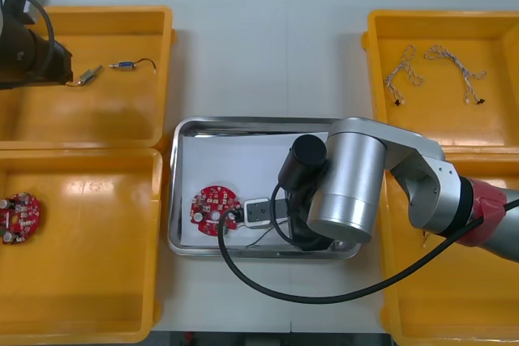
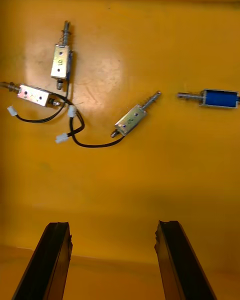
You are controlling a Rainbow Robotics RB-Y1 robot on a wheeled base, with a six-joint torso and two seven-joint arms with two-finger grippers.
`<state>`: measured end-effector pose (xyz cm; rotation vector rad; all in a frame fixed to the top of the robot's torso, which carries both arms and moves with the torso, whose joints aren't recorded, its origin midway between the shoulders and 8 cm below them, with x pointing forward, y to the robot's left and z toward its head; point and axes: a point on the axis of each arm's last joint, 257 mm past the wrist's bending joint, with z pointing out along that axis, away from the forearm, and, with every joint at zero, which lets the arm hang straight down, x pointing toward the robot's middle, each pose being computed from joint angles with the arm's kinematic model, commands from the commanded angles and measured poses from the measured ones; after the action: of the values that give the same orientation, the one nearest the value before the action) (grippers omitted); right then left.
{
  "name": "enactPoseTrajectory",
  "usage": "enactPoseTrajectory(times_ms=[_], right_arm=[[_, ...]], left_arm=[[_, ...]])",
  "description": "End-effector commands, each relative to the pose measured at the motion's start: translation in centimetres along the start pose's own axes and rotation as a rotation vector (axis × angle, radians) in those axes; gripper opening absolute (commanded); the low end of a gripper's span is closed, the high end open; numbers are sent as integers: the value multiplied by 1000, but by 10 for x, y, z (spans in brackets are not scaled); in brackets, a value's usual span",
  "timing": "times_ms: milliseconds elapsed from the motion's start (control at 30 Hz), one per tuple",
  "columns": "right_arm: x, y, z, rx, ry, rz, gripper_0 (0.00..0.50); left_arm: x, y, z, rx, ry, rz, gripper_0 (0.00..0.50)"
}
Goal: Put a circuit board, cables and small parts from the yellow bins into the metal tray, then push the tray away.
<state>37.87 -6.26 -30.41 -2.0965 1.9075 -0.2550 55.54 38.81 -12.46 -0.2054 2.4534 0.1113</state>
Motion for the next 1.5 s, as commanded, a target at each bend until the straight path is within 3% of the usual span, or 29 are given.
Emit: enactPoseTrajectory(times_ms=[33,400,733,900,1133,1333,1500], right_arm=[[-18,-10,-8,39,-24,-68,484],[-13,-20,-28,48,-34,-33,500],[-3,-35,-74,13,-51,79,500],[5,-43,-97,27,-58,208,500],[31,-48,-124,50,-41,445,500],[54,-49,-145,71,-55,661,500],[68,-48,-158,95,-96,814,500]], left_arm=[[-10,57,-10,-96,-19,-35,500],[-6,105,-20,-91,4,-239,498],[-6,102,-22,-84,3,-412,498],[-10,93,-20,-81,-6,-510,498],[-26,61,-9,-24,-59,-655,500],[-36,38,-1,22,-95,-746,500],[-45,24,3,66,-118,-822,500]])
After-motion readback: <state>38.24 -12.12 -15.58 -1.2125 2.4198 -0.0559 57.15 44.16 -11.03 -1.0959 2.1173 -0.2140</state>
